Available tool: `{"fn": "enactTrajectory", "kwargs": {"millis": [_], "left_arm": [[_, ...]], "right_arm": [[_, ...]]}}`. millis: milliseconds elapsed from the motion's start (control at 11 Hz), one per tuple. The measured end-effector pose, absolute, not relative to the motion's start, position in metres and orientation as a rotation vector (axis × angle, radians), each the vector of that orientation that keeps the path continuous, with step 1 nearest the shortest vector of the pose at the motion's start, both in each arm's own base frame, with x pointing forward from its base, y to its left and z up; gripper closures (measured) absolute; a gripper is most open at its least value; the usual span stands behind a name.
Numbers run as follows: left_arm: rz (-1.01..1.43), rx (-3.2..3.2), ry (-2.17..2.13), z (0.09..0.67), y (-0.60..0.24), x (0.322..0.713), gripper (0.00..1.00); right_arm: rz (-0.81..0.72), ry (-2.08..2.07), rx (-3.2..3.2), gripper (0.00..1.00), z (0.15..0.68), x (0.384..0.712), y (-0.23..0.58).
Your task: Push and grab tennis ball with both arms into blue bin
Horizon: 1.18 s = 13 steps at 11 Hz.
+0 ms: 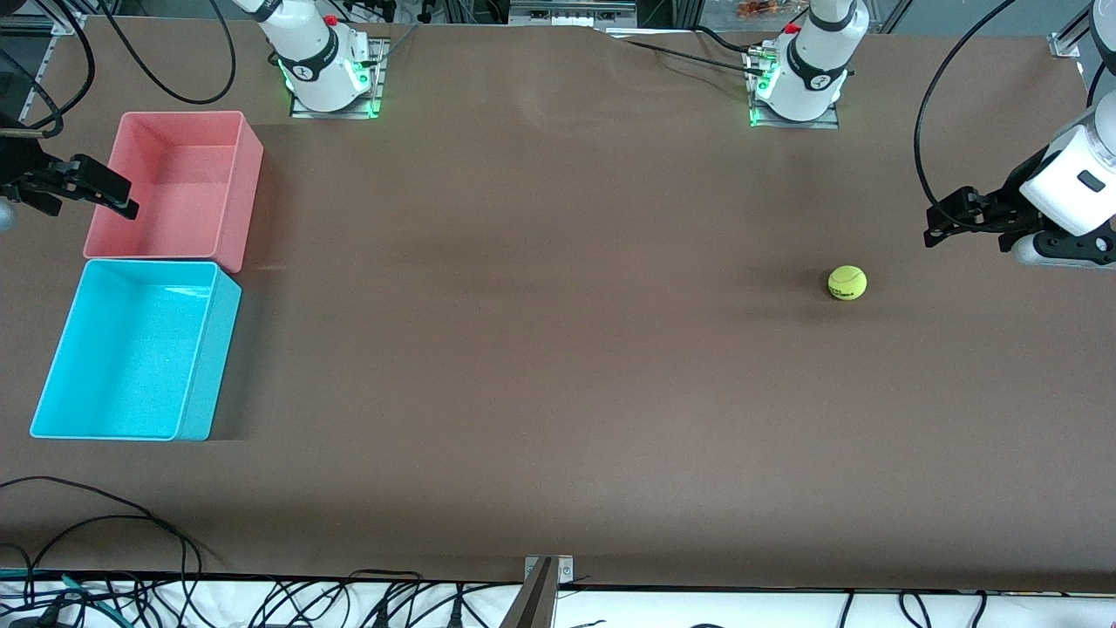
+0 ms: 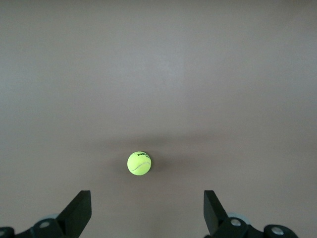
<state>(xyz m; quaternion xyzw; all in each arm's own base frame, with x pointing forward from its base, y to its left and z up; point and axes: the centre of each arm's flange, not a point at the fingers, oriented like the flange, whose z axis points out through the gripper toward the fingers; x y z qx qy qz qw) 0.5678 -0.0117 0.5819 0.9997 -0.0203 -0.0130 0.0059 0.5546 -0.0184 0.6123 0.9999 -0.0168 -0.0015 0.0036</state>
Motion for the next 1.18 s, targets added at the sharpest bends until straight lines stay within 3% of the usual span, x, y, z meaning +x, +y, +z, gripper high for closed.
{"fn": "enactTrajectory", "kwargs": {"millis": [1182], "left_arm": [[-0.043,3.129,-0.05,0.5805,-0.0068,0.5706,0.0]], "right_arm": [[-0.005,-0.059,3.134,0.0,0.6124,0.5545,-0.0205]]}}
